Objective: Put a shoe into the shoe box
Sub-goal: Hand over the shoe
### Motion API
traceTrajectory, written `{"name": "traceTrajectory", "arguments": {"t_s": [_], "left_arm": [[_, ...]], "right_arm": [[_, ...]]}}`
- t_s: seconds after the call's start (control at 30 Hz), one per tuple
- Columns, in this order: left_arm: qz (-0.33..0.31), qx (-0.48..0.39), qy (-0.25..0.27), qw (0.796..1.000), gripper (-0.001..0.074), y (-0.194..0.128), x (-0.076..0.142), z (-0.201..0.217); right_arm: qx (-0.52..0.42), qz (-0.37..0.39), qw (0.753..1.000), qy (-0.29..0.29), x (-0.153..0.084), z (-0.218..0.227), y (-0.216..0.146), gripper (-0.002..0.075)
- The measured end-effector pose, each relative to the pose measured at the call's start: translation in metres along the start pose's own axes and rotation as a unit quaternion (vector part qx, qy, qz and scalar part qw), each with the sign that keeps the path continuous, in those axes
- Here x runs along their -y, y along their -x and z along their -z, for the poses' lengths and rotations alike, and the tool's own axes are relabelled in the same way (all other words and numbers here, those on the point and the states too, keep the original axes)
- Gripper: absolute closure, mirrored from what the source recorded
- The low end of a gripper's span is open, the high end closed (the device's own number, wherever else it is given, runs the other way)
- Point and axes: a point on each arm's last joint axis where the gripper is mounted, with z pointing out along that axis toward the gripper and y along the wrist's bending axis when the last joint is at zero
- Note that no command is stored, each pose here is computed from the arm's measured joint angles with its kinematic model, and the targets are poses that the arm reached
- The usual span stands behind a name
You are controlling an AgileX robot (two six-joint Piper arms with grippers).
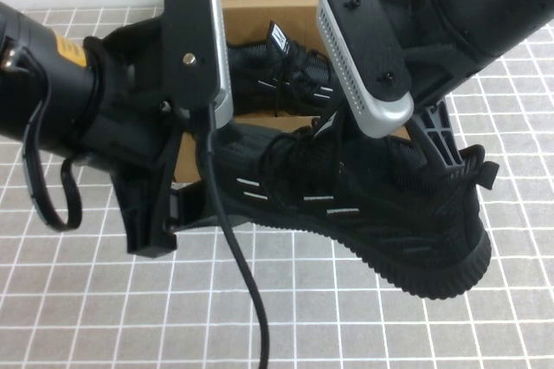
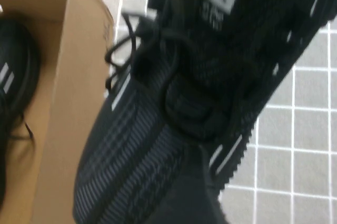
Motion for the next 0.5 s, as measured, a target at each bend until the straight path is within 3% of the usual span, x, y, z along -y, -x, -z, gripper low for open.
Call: {"name": "traceTrajectory", "arguments": {"t_s": [0.13,0.5], "left_arm": [[-0.026,0.014,0.003,1.0,0.0169,0.0026,-0.0009,-0.0006],[-0.011,0.056,-0.031,0.998,0.026,0.0096,0.0001,-0.0082]], "right_arm": [[0.0,0.033,0.999,0.0,0.0,0.0,0.0,0.0732],[0.005,0.118,0.993,0.001,-0.0003,-0.0004,0.0006,0.0732]]}}
